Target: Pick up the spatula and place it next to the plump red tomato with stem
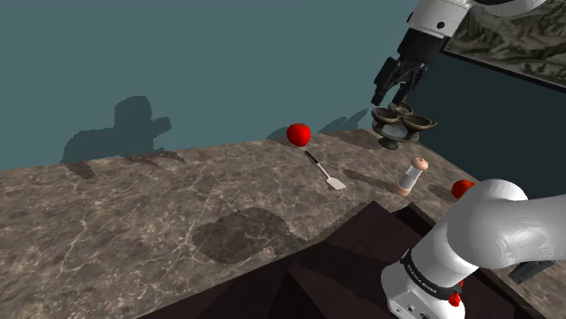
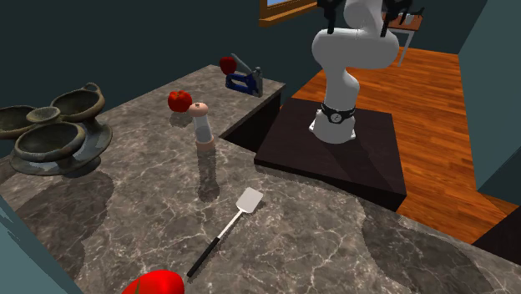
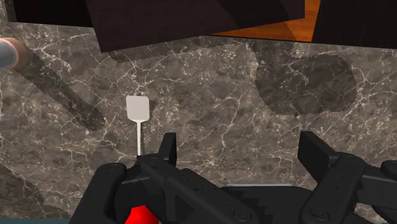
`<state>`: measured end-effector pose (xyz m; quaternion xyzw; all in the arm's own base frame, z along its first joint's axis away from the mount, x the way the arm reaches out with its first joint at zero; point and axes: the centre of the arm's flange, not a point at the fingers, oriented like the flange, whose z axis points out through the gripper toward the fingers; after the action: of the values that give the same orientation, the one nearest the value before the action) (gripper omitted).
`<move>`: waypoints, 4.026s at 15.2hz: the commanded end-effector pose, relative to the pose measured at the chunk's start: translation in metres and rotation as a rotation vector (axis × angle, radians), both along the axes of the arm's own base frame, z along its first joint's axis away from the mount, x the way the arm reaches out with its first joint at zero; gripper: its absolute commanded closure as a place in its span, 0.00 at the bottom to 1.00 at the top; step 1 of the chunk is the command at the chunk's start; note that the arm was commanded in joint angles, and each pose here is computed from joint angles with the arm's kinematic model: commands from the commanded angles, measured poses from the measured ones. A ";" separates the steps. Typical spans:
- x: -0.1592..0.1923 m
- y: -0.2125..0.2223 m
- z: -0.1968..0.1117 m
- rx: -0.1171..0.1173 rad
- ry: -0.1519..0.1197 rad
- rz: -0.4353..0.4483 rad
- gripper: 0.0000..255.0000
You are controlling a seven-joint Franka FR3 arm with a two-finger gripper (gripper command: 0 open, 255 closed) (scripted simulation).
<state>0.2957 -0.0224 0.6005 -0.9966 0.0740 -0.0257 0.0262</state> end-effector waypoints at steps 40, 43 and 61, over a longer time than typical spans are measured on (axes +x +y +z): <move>0.212 -0.204 -0.411 -0.058 -0.008 -0.093 0.00; 0.213 -0.205 -0.427 -0.058 -0.008 -0.093 0.00; 0.214 -0.205 -0.451 -0.058 -0.008 -0.093 1.00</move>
<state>0.5100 -0.2273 0.1499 -0.9923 0.1195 -0.0331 -0.0038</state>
